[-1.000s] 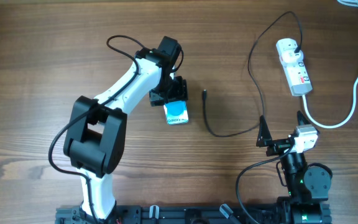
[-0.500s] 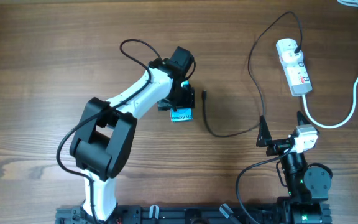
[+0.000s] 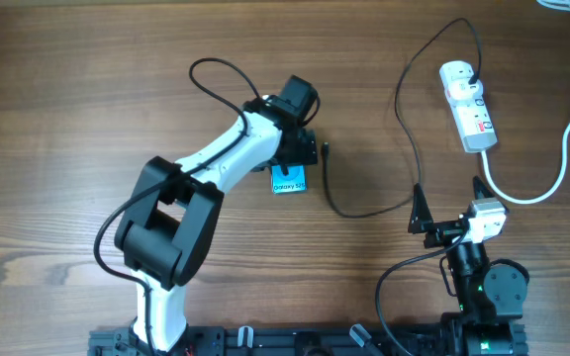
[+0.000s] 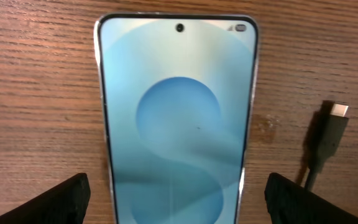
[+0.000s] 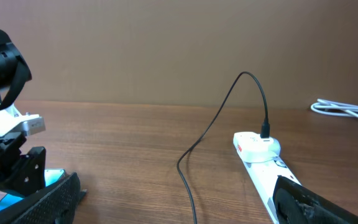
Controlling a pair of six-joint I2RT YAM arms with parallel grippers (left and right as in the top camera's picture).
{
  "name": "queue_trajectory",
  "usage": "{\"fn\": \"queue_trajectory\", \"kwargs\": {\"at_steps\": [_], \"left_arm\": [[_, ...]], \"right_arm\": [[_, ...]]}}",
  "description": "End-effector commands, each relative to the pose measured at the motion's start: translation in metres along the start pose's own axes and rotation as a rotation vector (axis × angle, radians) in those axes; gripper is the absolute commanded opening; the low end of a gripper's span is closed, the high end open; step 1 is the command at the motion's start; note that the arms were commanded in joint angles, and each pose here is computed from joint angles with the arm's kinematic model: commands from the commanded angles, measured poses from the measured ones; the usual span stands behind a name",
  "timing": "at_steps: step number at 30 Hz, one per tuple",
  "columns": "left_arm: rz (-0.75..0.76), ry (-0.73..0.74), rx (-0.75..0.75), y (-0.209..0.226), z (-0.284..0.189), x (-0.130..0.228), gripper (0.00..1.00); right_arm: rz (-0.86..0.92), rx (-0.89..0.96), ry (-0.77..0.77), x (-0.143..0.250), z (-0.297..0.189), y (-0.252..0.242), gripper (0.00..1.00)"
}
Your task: Plug charger to phone and switch on socket
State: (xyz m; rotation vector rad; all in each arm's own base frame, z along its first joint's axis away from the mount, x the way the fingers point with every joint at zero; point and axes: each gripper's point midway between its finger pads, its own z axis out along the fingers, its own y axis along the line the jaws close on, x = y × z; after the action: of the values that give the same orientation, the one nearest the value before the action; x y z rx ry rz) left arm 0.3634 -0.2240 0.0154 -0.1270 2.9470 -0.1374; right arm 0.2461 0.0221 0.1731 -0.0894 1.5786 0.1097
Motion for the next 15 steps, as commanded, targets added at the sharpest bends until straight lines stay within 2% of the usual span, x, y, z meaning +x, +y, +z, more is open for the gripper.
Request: {"fn": "queue_trajectory", "kwargs": {"at_steps": [1, 11, 15], "left_arm": [[-0.018, -0.025, -0.068, 0.005, 0.007, 0.003, 0.9], [-0.027, 0.03, -0.116, 0.014, 0.033, 0.015, 0.94], [-0.026, 0.038, -0.122, 0.016, 0.035, 0.017, 0.82]], "right_arm": [[-0.012, 0.021, -0.006, -0.001, 0.0, -0.004, 1.0], [-0.012, 0.021, -0.006, -0.001, 0.0, -0.004, 1.0], [-0.012, 0.021, -0.006, -0.001, 0.0, -0.004, 1.0]]}}
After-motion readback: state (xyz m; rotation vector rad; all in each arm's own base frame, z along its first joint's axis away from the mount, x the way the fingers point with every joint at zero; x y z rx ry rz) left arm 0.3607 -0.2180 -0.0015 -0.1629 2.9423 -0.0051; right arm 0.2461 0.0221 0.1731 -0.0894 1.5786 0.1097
